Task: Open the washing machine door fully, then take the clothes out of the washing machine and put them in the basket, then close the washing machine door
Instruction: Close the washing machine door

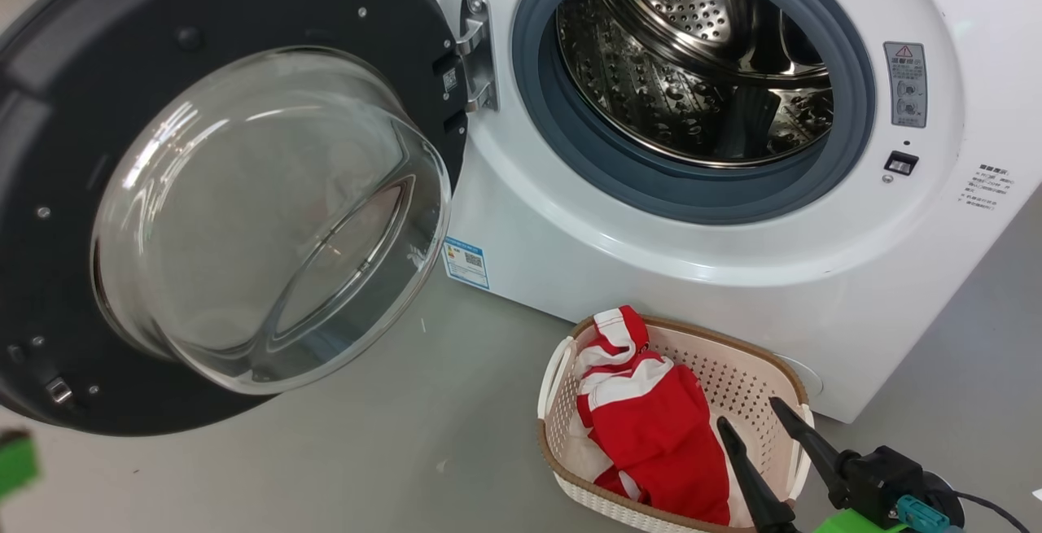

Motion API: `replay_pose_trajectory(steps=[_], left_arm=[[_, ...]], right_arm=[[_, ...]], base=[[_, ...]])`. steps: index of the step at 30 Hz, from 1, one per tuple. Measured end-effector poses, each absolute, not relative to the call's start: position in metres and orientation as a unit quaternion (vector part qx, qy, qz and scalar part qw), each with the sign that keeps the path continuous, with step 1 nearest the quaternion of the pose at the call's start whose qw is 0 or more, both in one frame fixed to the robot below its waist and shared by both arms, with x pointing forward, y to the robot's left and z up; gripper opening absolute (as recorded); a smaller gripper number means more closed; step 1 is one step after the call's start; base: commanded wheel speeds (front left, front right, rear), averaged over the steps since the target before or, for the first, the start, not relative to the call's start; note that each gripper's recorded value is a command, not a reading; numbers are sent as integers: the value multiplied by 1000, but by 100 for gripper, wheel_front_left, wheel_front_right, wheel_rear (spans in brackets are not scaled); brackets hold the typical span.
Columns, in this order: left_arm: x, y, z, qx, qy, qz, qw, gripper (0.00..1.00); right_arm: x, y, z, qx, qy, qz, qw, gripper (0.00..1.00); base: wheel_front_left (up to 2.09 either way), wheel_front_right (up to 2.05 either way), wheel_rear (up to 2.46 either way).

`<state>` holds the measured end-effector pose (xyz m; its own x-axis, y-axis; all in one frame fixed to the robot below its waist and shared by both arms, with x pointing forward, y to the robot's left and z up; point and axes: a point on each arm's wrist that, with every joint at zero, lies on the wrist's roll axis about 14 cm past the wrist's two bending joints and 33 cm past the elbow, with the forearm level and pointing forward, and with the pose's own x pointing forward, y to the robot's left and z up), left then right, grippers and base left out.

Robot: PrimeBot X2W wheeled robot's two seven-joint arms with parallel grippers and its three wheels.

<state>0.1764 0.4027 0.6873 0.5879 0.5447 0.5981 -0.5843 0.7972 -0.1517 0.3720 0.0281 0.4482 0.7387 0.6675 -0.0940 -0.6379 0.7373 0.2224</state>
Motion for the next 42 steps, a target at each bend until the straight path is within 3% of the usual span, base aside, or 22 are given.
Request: replay_pose_trajectory(steps=[6, 14, 24, 30, 34, 42], left_arm=[[167, 446, 727, 42, -366, 328, 870, 0], [162, 518, 746, -63, -370, 357, 856, 0], [199, 565, 699, -218, -219, 363, 879, 0], [224, 562, 649, -359, -98, 329, 868, 0], [238, 547, 616, -400, -14, 304, 864, 0], [256, 527, 591, -435, 59, 270, 857, 0]], right_arm=[[369, 28, 445, 91, 90, 351, 928, 100], [367, 30, 439, 97, 99, 351, 926, 100], [368, 31, 432, 100, 109, 352, 924, 100], [369, 30, 426, 99, 115, 354, 923, 100], [370, 28, 421, 99, 121, 352, 923, 100], [374, 26, 416, 101, 127, 350, 923, 100]], base=[[0, 0, 0], [0, 0, 0], [0, 0, 0], [0, 0, 0], [0, 0, 0], [0, 0, 0]])
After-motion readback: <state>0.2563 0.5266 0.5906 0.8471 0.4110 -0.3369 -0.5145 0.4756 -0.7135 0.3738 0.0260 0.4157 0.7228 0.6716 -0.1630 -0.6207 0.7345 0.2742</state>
